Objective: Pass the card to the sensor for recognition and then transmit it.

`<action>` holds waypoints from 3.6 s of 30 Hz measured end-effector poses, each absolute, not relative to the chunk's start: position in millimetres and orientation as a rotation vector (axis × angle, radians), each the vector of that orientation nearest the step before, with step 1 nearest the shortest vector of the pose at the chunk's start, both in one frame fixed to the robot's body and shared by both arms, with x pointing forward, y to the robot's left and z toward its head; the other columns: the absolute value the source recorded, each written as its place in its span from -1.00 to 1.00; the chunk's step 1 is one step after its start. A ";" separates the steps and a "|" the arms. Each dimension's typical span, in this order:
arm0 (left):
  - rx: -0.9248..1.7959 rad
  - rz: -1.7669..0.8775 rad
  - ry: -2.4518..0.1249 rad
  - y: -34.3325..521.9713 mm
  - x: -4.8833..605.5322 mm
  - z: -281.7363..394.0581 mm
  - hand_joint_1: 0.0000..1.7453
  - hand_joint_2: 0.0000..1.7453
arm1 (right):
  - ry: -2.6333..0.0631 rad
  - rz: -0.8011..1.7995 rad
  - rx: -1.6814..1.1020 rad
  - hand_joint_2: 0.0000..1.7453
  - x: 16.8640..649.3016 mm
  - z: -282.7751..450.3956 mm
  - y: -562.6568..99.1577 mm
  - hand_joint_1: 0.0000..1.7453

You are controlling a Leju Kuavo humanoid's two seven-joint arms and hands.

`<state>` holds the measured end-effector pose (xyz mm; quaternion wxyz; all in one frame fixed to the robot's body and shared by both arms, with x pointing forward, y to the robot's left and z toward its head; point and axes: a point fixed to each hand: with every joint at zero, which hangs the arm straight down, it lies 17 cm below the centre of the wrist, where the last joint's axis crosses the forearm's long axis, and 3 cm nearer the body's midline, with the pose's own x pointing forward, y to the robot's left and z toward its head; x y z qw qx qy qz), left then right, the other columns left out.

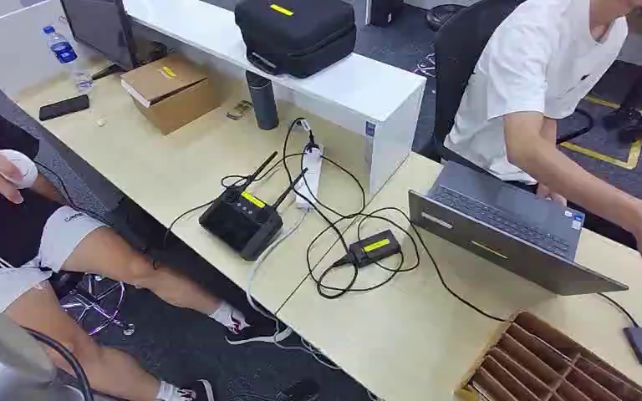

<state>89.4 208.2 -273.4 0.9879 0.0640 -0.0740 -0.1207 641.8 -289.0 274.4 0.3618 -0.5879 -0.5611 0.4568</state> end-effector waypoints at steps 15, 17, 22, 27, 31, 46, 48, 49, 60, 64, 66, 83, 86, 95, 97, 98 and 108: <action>0.042 -0.334 -0.238 185.1 104.6 -268.5 -1.00 1.00 | -1.594 1.299 -1.666 1.00 626.0 297.8 -223.4 1.00; -0.004 -0.361 -0.283 164.5 129.9 -260.0 -1.00 1.00 | -1.555 1.303 -1.688 1.00 627.4 296.8 -216.3 1.00; -0.078 -0.423 -0.286 102.8 224.4 -213.8 -1.00 1.00 | -1.561 1.339 -1.681 1.00 625.9 297.9 -164.6 1.00; -0.084 -0.396 -0.369 101.7 239.1 -209.3 -1.00 1.00 | -1.581 1.322 -1.657 1.00 627.8 304.0 -154.8 1.00; -0.084 -0.394 -0.388 100.9 242.0 -208.1 -1.00 1.00 | -1.587 1.314 -1.636 1.00 627.8 302.6 -152.3 1.00; -0.068 -0.351 -0.425 123.3 247.9 -211.8 -1.00 1.00 | -1.563 1.205 -1.523 1.00 603.8 227.0 -232.4 1.00; -0.063 -0.348 -0.425 126.4 248.4 -212.4 -1.00 1.00 | -1.556 1.204 -1.521 1.00 602.8 223.6 -237.1 1.00; -0.061 -0.346 -0.424 128.0 248.4 -212.8 -1.00 1.00 | -1.559 1.205 -1.520 1.00 602.4 223.3 -237.4 1.00; -0.070 -0.320 -0.423 132.5 247.5 -214.0 -1.00 1.00 | -1.593 1.205 -1.512 1.00 601.9 227.4 -236.2 1.00; -0.073 -0.312 -0.426 134.2 246.9 -214.5 -1.00 1.00 | -1.613 1.188 -1.494 1.00 599.6 227.2 -234.6 1.00; -0.073 -0.308 -0.431 135.7 247.1 -214.7 -1.00 1.00 | -1.629 1.167 -1.480 1.00 596.4 225.3 -234.8 1.00; -0.054 -0.262 -0.450 151.6 247.2 -218.3 -1.00 1.00 | -1.678 1.021 -1.412 1.00 559.0 198.2 -270.5 1.00; -0.051 -0.261 -0.452 153.3 248.0 -218.2 -1.00 1.00 | -1.679 1.013 -1.419 1.00 556.1 198.7 -275.3 1.00; -0.040 -0.248 -0.466 161.5 247.4 -219.9 -1.00 1.00 | -1.671 0.972 -1.412 1.00 537.8 186.9 -299.1 1.00; -0.036 -0.244 -0.474 164.4 247.0 -220.5 -1.00 1.00 | -1.661 0.958 -1.406 1.00 529.2 178.7 -309.7 1.00; -0.034 -0.242 -0.476 165.7 246.8 -220.8 -1.00 1.00 | -1.658 0.949 -1.402 1.00 525.0 175.1 -314.8 1.00; -0.008 -0.231 -0.493 181.3 239.9 -225.8 -1.00 1.00 | -1.572 0.854 -1.366 1.00 479.6 128.7 -367.0 1.00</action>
